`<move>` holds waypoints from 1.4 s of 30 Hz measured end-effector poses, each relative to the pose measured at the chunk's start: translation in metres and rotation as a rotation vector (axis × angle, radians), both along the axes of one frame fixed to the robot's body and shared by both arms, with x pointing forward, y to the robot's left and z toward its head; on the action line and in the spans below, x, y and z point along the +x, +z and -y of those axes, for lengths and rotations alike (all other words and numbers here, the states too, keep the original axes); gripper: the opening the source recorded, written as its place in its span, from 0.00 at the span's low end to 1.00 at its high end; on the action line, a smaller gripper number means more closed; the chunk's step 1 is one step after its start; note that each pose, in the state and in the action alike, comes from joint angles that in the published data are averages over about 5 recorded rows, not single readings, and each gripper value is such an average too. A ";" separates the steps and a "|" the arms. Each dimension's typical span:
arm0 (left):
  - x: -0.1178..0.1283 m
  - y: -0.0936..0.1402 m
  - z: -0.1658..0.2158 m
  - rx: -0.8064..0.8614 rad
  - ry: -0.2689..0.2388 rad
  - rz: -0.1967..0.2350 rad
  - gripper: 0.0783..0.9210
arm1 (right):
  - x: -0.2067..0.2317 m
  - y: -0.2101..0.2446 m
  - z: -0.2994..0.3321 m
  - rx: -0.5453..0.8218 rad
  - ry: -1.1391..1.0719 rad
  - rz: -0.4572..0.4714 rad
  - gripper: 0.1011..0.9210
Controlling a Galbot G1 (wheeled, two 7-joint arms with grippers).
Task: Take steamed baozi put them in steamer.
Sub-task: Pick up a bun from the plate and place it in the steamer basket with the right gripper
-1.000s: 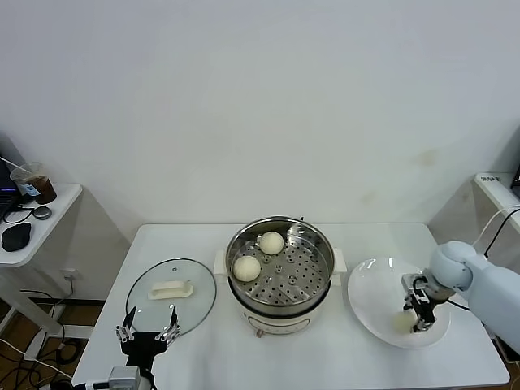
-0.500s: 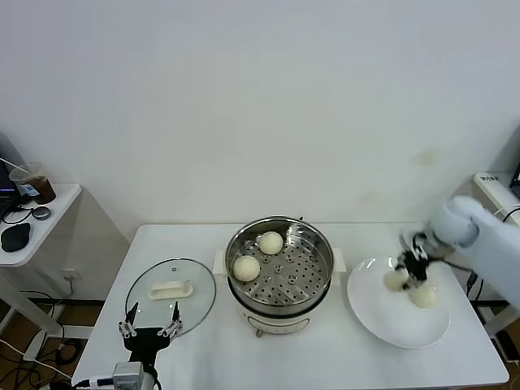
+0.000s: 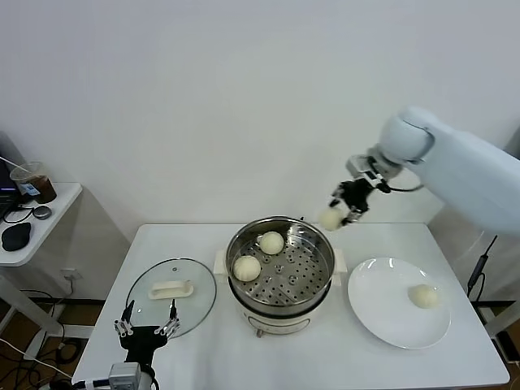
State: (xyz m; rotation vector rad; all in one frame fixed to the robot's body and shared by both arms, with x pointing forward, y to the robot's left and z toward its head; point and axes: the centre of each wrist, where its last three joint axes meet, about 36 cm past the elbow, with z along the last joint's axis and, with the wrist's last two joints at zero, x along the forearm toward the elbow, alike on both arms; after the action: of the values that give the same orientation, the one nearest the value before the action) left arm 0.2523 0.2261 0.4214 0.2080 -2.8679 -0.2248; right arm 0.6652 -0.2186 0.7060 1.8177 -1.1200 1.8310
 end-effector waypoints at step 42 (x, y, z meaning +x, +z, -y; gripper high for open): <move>0.000 0.008 0.003 -0.007 0.006 0.023 0.88 | -0.078 -0.116 -0.163 -0.197 1.023 0.067 0.55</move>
State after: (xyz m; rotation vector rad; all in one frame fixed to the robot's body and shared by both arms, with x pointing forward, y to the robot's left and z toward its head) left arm 0.2524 0.2235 0.4294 0.2192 -2.8903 -0.2119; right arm 0.5877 -0.0559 0.5902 2.4217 0.0901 2.3720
